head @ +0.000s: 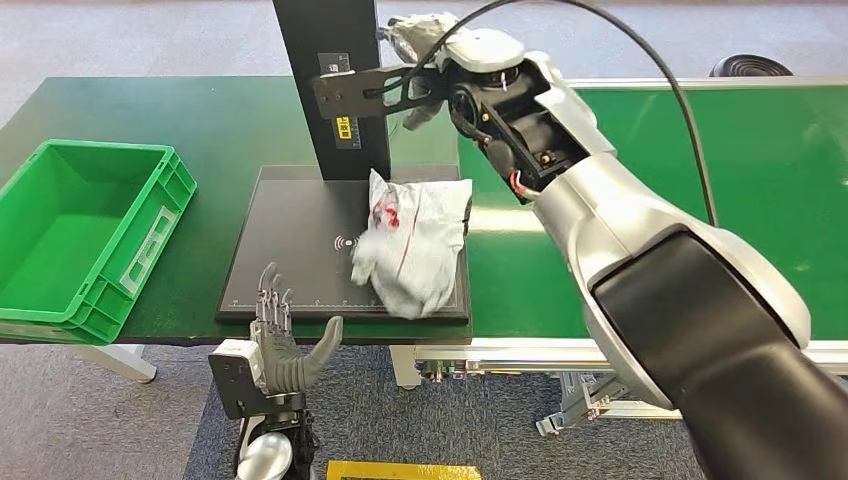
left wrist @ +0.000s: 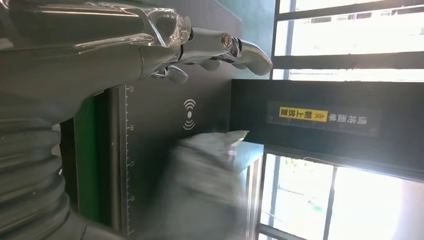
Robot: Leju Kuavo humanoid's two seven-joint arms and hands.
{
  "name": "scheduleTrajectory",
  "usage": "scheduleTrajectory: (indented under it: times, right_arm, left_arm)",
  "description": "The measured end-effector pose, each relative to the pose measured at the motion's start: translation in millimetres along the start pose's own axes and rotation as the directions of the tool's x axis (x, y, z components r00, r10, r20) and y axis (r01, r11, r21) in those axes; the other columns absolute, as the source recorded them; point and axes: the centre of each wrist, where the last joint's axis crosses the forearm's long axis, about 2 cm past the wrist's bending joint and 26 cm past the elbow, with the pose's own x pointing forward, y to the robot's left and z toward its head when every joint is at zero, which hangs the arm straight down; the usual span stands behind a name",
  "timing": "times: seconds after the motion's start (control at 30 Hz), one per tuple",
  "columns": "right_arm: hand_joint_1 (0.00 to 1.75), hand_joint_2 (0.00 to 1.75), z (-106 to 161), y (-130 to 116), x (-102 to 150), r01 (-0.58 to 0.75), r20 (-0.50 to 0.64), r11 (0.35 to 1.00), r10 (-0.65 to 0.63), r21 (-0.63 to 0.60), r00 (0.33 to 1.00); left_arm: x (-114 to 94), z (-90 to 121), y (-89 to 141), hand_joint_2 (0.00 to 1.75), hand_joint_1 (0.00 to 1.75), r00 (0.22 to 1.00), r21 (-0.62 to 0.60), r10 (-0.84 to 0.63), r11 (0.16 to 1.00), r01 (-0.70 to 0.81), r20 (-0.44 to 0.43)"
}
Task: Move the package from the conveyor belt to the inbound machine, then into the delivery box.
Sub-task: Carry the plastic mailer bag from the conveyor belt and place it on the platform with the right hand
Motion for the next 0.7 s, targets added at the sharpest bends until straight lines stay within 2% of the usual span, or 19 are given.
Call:
scheduleTrajectory:
  times: [0.2,0.53,0.63,0.7]
  right_arm:
    - [0.0,1.75,3.4,-22.5,-1.9,-0.052,0.027,0.998,0.053,-0.031,0.998]
    - [0.0,1.75,4.7,-29.6,-3.3,-0.104,0.024,0.994,0.104,-0.024,0.994]
    - [0.0,1.75,5.5,-32.7,-5.8,-0.093,0.006,0.992,0.094,-0.087,0.996]
    - [0.0,1.75,7.1,-36.5,-12.2,-0.046,-0.013,0.981,0.045,-0.19,0.999]
  left_arm:
    - [4.3,-2.5,4.9,1.75,0.0,1.0,0.028,-0.006,1.0,0.006,0.021]
    - [7.4,-3.8,10.1,1.75,0.0,0.999,0.057,-0.009,0.998,0.007,0.034]
    - [7.9,-3.9,11.3,1.75,0.0,0.999,0.07,-0.015,0.997,0.013,0.036]
    - [8.0,-3.1,12.0,1.75,0.0,0.999,0.081,-0.024,0.996,0.021,0.035]
